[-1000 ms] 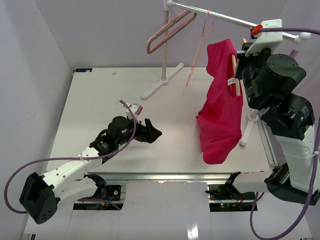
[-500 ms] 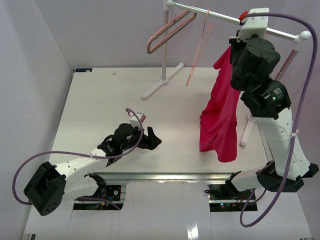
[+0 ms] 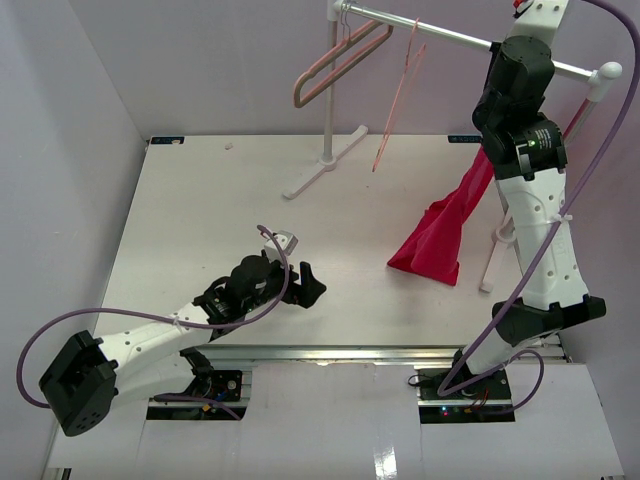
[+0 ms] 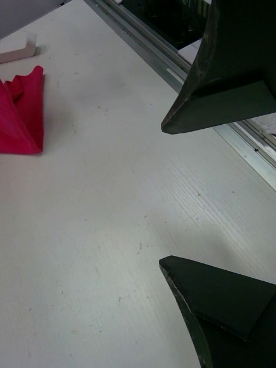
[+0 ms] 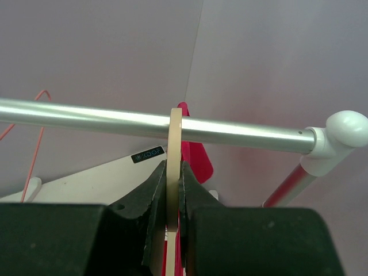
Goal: Place the t-shirt on the hanger
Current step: Place the hanger at the clothesline.
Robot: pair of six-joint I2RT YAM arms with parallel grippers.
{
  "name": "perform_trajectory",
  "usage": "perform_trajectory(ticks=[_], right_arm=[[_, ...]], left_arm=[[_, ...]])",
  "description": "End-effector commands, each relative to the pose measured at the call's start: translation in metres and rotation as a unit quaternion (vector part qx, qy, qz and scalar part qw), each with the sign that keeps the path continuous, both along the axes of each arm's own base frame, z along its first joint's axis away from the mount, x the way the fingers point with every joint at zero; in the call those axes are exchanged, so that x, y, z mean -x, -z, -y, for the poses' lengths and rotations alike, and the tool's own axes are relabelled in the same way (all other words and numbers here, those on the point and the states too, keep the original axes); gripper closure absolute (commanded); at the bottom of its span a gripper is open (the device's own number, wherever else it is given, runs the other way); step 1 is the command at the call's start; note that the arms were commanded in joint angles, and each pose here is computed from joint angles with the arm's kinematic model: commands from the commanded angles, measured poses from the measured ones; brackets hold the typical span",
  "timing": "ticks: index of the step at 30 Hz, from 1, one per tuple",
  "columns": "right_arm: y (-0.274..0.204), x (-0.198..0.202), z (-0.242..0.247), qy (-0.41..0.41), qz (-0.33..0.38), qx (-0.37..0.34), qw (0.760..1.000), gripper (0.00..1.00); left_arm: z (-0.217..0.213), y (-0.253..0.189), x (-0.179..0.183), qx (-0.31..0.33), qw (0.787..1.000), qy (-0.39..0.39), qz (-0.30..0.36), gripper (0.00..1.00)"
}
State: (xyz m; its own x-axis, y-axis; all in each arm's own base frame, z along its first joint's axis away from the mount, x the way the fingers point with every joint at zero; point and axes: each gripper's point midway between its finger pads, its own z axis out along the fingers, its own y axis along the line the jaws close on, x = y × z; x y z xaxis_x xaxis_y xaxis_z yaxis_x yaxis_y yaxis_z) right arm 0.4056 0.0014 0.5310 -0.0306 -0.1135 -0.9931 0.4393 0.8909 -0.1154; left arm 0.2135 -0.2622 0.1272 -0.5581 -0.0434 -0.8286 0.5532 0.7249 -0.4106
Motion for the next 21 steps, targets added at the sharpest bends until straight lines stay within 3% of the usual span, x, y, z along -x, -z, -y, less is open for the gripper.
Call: perform_trajectory(ticks=[1, 10, 21], right_arm=[[-0.037, -0.005, 0.004, -0.006, 0.087, -0.048, 0.995, 0.92], [-0.065, 0.0, 0.014, 0.007, 0.136, -0.031, 0.99, 0.92], [-0.042, -0.019, 0.021, 0.023, 0.113, -0.026, 0.993, 0.92]], left_arm=[[0.001, -0.018, -0.003, 0.005, 1.0, -0.007, 0.028, 0.02], [0.008, -0.018, 0.003, 0.006, 1.0, 0.011, 0.023, 0.02], [0.009, -0.023, 0.005, 0.013, 0.999, 0.015, 0.029, 0.02]])
